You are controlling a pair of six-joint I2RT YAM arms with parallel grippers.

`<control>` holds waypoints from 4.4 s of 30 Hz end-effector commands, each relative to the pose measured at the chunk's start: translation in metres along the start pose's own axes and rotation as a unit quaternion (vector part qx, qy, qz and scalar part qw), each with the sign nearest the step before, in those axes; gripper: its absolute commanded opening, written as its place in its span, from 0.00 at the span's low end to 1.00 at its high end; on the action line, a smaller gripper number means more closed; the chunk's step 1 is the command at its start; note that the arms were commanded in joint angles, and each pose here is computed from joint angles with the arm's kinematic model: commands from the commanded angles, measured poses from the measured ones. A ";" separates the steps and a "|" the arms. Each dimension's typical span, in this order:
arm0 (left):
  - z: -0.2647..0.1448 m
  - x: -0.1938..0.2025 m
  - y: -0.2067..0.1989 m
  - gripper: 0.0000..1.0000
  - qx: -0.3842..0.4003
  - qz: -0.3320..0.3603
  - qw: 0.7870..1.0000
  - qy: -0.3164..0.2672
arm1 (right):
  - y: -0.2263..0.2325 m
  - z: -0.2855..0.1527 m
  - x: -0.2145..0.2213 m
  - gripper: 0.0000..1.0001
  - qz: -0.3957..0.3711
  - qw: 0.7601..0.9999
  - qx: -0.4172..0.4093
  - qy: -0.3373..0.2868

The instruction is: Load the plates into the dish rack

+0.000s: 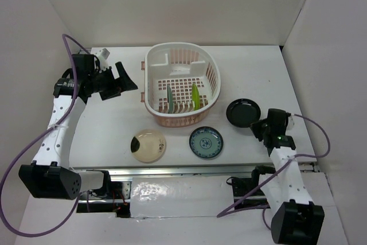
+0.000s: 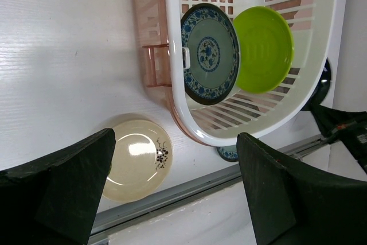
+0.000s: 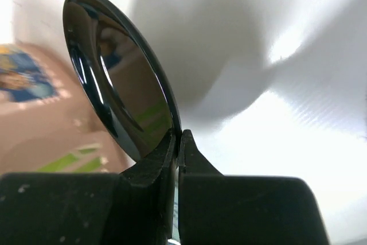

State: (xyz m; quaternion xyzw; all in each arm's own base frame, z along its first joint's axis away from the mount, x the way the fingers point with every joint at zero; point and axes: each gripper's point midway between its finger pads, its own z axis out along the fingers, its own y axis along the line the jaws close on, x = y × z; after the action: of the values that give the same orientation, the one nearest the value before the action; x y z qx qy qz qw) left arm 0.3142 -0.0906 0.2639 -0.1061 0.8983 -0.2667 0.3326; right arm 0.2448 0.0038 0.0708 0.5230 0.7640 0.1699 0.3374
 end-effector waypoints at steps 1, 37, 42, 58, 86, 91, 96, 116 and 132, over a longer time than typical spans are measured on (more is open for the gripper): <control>-0.019 -0.019 -0.015 0.99 0.019 0.021 0.999 -0.044 | 0.029 -0.040 -0.043 0.00 -0.026 0.997 -0.014 -0.073; -0.036 -0.026 0.000 0.99 -0.036 0.006 0.996 -0.087 | 0.288 -0.123 0.092 0.00 -0.458 0.868 0.034 -0.189; -0.034 -0.027 -0.001 0.99 -0.035 0.004 0.996 -0.083 | 0.274 -0.109 0.102 0.00 -0.478 0.857 0.054 -0.186; -0.033 -0.025 -0.004 0.99 -0.026 0.004 0.997 -0.076 | 0.243 -0.060 0.142 0.00 -0.537 0.823 0.111 -0.148; -0.039 -0.028 -0.004 0.99 -0.034 0.008 0.996 -0.086 | 0.229 -0.042 0.179 0.00 -0.575 0.801 0.121 -0.115; -0.040 -0.027 -0.003 0.99 -0.033 0.011 0.995 -0.089 | 0.226 -0.042 0.181 0.00 -0.573 0.802 0.124 -0.116; -0.040 -0.027 -0.005 0.99 -0.029 0.015 0.996 -0.087 | 0.226 -0.044 0.183 0.00 -0.570 0.802 0.119 -0.129; -0.044 -0.030 -0.006 0.99 -0.032 0.016 0.995 -0.091 | 0.228 -0.048 0.209 0.00 -0.554 0.820 0.100 -0.110; -0.043 -0.028 -0.007 0.99 -0.027 0.016 0.995 -0.091 | 0.225 -0.054 0.218 0.30 -0.554 0.821 0.090 -0.101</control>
State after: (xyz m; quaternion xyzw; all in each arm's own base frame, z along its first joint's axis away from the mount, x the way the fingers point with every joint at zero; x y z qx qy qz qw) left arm 0.3079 -0.0696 0.2878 -0.1375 0.8873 -0.2221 0.3800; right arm 0.3223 0.3065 0.1688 0.0629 0.8980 -0.1462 0.4102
